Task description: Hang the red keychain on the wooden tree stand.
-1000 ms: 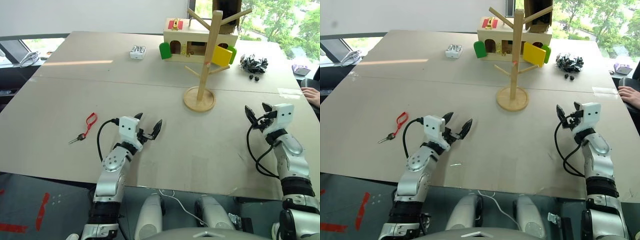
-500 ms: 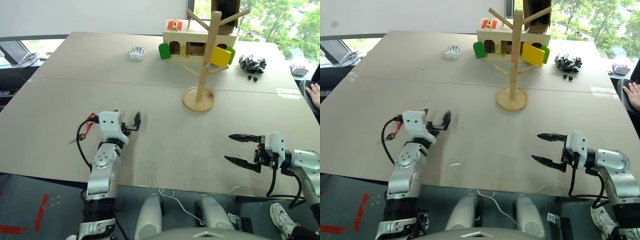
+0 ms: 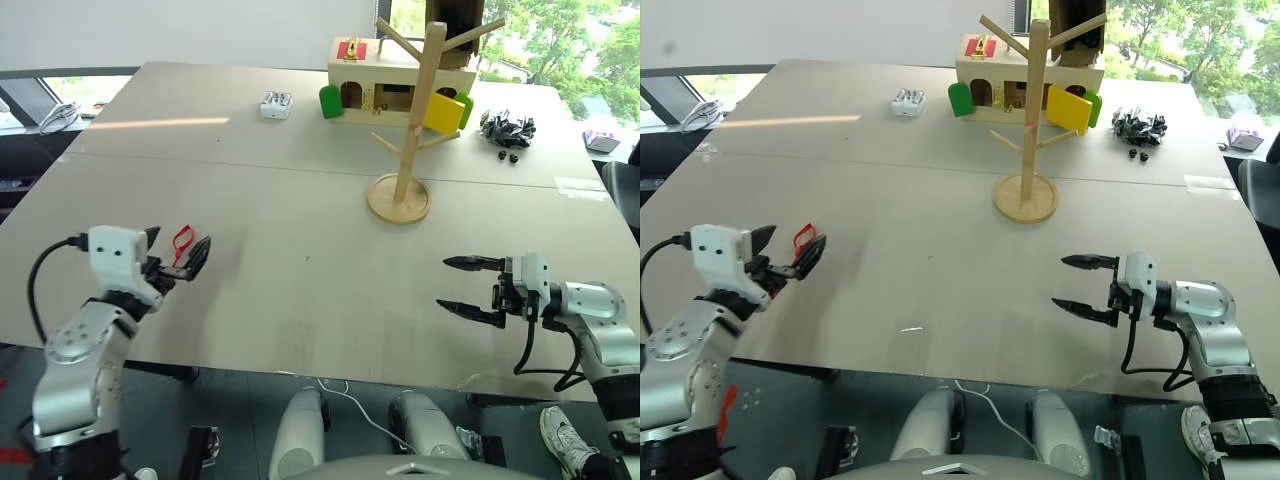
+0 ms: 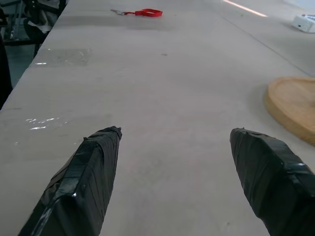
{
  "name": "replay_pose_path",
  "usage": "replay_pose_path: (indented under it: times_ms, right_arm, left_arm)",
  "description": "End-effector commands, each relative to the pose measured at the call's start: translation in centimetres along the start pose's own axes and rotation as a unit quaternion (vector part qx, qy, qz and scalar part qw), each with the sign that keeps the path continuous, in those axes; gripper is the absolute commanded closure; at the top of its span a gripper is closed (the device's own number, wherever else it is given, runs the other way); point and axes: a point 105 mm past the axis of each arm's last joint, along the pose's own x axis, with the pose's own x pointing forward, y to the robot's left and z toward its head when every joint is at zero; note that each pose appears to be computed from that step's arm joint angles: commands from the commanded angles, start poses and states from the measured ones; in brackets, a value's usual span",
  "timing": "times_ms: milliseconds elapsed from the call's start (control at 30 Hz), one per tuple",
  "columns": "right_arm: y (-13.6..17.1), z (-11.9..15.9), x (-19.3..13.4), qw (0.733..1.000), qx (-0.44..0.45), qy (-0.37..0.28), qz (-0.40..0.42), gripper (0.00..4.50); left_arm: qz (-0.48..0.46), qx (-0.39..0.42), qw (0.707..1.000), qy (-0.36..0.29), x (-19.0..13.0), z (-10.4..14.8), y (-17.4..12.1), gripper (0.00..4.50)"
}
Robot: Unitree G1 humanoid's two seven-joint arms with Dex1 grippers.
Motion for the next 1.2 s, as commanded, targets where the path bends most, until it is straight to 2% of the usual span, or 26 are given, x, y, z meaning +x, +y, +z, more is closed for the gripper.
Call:
replay_pose_path:
  times_ms: [33,300,533,733,1200]
  right_arm:
    - [-0.3,0.7,0.2,1.0,-0.02,-0.012,0.003,0.69]
    - [-0.6,0.9,0.4,1.0,-0.02,-0.016,-0.005,0.69]
    - [-1.0,1.4,0.4,0.999,-0.026,-0.02,-0.017,0.69]
    - [0.0,2.3,0.0,0.999,-0.017,-0.032,-0.002,0.69]
    - [0.5,2.3,-0.7,1.0,-0.021,-0.012,0.006,0.69]
  left_arm:
    - [0.025,-0.004,1.0,0.005,-0.7,-0.1,1.9,0.05]
    - [0.023,-0.023,0.999,0.037,-0.6,-2.6,1.0,0.05]
    - [0.021,-0.028,0.999,0.04,1.3,-3.3,0.8,0.05]
    - [0.018,-0.027,0.999,0.044,2.5,-3.7,1.0,0.05]
    - [0.006,-0.039,0.998,0.05,4.1,-4.3,0.0,0.05]
